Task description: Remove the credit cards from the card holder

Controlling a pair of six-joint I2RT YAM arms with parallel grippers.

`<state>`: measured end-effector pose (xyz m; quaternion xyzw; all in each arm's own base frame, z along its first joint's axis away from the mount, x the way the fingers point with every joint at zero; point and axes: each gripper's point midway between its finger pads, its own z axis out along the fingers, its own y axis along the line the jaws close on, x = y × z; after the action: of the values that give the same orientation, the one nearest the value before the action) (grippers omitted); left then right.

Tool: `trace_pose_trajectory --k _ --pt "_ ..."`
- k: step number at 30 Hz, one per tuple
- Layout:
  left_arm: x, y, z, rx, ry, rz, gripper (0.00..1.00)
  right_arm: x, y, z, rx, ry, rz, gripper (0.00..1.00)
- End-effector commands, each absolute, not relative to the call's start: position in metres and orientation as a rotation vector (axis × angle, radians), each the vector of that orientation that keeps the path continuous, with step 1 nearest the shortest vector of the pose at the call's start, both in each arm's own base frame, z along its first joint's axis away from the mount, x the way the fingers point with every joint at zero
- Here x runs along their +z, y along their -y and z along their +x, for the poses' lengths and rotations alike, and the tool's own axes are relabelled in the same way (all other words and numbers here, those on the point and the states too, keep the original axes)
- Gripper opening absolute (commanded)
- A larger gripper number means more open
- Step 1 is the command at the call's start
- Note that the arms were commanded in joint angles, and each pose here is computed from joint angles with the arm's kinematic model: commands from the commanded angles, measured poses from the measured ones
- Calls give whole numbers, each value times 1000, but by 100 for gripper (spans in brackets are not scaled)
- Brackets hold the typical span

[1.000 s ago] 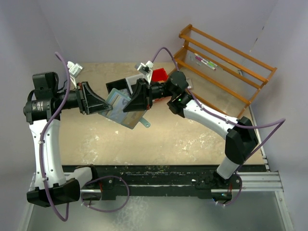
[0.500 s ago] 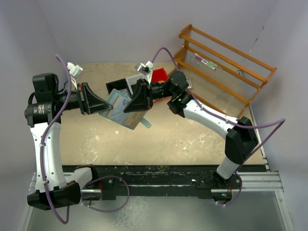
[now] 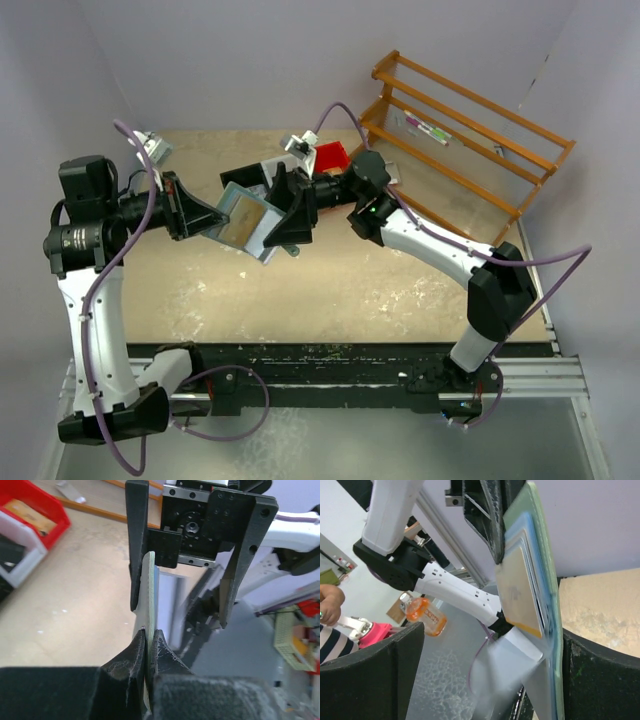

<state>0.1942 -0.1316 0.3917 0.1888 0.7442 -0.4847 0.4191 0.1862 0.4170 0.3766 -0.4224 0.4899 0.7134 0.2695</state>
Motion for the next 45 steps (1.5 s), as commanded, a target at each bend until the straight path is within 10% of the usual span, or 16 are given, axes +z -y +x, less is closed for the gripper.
trace_pose_trajectory --k 1,12,30,35,45 --pt "406 118 199 -908 -1790 566 0 390 -409 194 1840 -1303 -1096 100" --pt "407 141 174 -1333 -1797 557 0 384 -406 218 1785 -1391 -968 94" --pt "391 143 178 -1528 -1828 471 3 390 -420 188 1975 -1353 -1048 1" --pt "375 139 187 -1413 -1857 496 48 384 -422 191 1958 -1415 -1056 0" --pt "354 137 188 -1410 -1887 519 51 378 -433 205 1857 -1536 -1055 0"
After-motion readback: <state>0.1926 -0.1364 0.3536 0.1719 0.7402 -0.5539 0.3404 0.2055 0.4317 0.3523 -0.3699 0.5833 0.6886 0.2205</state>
